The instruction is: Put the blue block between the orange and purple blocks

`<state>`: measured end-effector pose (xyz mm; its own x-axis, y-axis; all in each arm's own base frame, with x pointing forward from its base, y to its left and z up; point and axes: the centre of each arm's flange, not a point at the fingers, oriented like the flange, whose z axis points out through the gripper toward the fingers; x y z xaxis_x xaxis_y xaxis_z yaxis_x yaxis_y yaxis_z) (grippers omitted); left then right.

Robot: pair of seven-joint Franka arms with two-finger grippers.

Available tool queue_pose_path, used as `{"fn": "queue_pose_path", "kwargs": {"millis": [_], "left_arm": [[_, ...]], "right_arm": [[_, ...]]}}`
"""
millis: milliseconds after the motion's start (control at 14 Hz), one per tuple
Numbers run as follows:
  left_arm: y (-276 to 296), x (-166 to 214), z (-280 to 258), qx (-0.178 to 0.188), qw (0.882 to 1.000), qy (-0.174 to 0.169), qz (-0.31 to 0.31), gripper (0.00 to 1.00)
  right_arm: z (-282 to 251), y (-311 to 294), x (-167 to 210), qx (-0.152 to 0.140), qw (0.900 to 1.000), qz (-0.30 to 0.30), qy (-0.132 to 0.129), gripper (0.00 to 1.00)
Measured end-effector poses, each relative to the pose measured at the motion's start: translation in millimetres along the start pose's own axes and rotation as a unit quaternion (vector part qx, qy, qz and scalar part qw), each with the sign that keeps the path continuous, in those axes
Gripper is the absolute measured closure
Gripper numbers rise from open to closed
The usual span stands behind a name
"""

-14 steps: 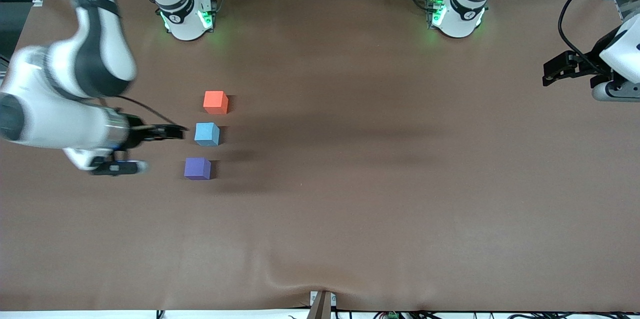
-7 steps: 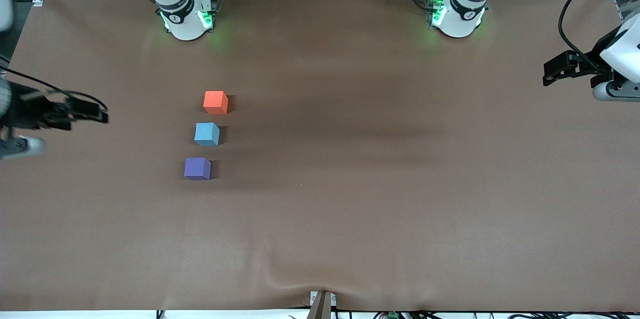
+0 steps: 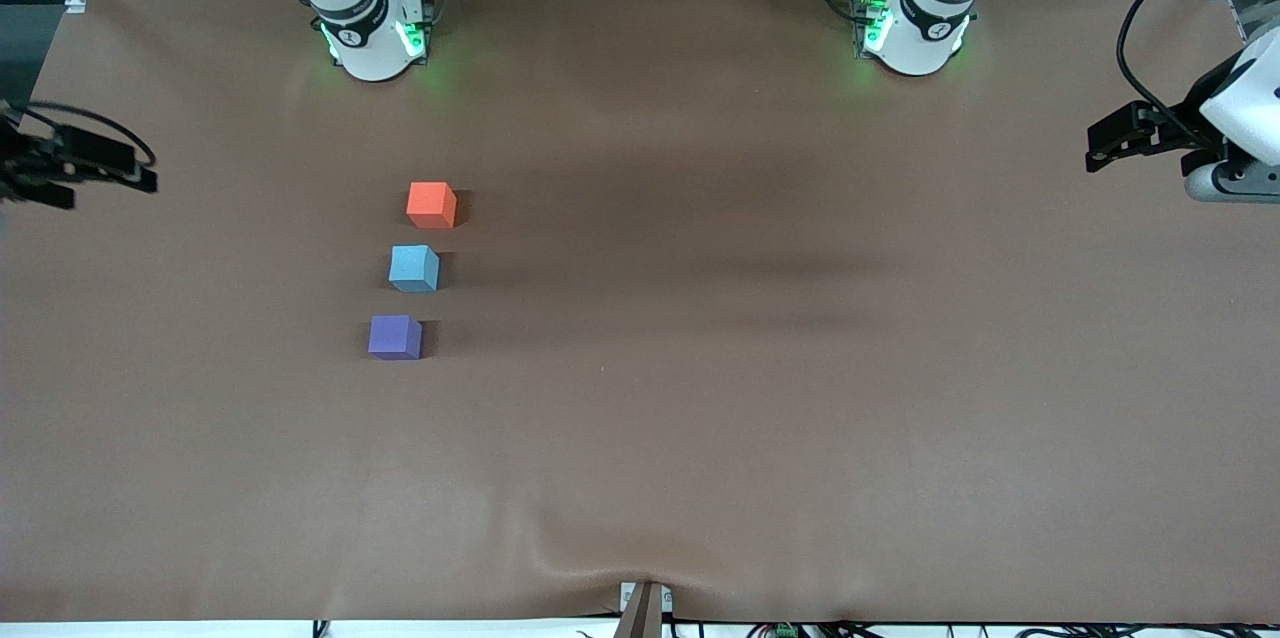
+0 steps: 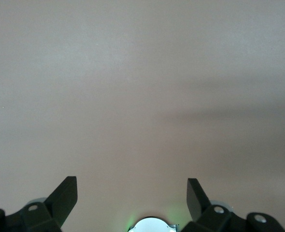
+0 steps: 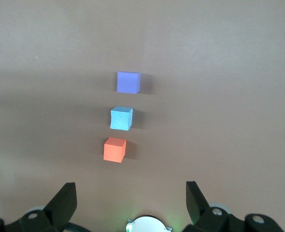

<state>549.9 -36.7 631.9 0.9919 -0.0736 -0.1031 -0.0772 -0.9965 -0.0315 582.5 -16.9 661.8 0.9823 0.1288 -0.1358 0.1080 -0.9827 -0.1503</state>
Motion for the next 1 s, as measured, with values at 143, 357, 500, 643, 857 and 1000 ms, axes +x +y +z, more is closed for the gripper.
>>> {"fn": "queue_pose_path", "kwargs": {"millis": [143, 357, 500, 643, 857, 1000], "left_arm": [[0, 0, 0, 0.0, 1.0, 0.0, 0.0, 0.0], [0, 0, 0, 0.0, 1.0, 0.0, 0.0, 0.0], [0, 0, 0, 0.0, 1.0, 0.0, 0.0, 0.0], [0, 0, 0, 0.0, 1.0, 0.0, 0.0, 0.0], [0, 0, 0, 0.0, 1.0, 0.0, 0.0, 0.0], [0, 0, 0, 0.0, 1.0, 0.0, 0.0, 0.0]], "right_arm": [[-11, 0, -11, -0.002, 1.0, -0.001, 0.008, 0.0], [-4, 4, -14, 0.0, 1.0, 0.011, 0.026, 0.0], [5, 1, -19, -0.002, 0.999, 0.015, 0.032, 0.0], [8, -2, -30, -0.002, 0.999, 0.031, 0.03, 0.0], [5, -9, -45, -0.003, 0.997, 0.072, 0.032, 0.0], [3, -10, -49, -0.009, 0.996, 0.078, 0.036, 0.0]]}}
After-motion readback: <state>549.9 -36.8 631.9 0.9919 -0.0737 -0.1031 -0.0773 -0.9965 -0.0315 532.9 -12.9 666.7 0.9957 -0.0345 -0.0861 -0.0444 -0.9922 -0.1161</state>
